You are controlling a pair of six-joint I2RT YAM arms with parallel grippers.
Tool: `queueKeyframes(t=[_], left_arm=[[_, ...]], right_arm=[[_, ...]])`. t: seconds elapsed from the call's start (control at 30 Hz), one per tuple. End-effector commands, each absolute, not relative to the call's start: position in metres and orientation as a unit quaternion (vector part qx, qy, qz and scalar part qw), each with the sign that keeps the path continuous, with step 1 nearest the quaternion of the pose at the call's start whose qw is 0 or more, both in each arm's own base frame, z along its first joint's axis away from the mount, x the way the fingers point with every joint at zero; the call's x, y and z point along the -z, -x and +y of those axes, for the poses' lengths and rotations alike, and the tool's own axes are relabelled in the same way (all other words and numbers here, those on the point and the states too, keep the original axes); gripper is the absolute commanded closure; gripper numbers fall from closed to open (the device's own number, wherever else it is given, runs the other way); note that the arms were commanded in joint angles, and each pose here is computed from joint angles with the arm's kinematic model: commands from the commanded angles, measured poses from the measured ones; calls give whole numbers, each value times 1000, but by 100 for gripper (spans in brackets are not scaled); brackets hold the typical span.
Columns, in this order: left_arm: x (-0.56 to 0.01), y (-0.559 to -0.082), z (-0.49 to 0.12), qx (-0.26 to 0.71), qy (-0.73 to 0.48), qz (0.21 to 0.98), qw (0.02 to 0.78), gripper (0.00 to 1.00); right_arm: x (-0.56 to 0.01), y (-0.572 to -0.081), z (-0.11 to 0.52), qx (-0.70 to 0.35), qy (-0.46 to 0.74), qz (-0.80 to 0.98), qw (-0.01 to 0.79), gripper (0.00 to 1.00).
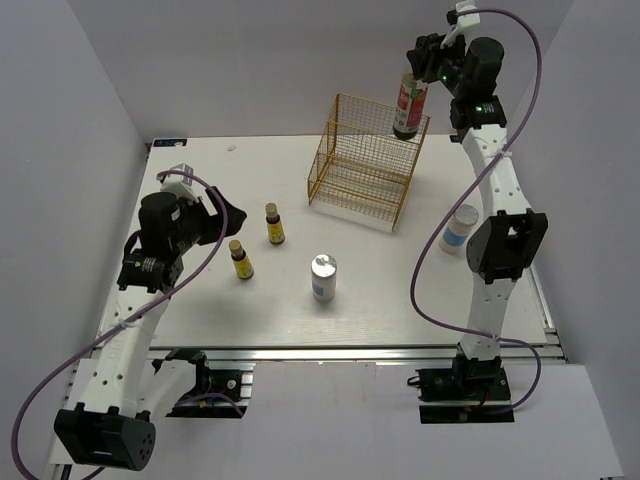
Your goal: Organize the condiment bottles
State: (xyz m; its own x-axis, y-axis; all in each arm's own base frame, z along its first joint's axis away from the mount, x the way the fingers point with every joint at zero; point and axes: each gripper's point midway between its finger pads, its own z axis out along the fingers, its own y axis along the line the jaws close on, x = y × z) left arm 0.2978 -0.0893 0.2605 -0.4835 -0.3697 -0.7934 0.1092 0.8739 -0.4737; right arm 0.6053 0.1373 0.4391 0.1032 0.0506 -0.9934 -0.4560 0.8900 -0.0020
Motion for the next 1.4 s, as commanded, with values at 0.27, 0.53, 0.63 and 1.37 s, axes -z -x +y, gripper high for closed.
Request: queueKeyframes(t=[0.27, 0.53, 0.63, 1.37], left_arm=[[-262, -301, -94, 247, 74, 827, 500, 8], [-254, -303, -95, 248, 77, 831, 492, 8], [-253, -303, -95, 249, 77, 832, 490, 8], [-241, -307, -101, 262, 74, 836, 477, 6]], right_arm=[[-504, -597, 127, -143, 171, 541, 811, 100], [-435, -580, 132, -160, 186, 571, 783, 100], [-418, -575, 131, -149, 195, 575, 780, 100], [-389, -552, 141, -168, 235, 594, 751, 22]])
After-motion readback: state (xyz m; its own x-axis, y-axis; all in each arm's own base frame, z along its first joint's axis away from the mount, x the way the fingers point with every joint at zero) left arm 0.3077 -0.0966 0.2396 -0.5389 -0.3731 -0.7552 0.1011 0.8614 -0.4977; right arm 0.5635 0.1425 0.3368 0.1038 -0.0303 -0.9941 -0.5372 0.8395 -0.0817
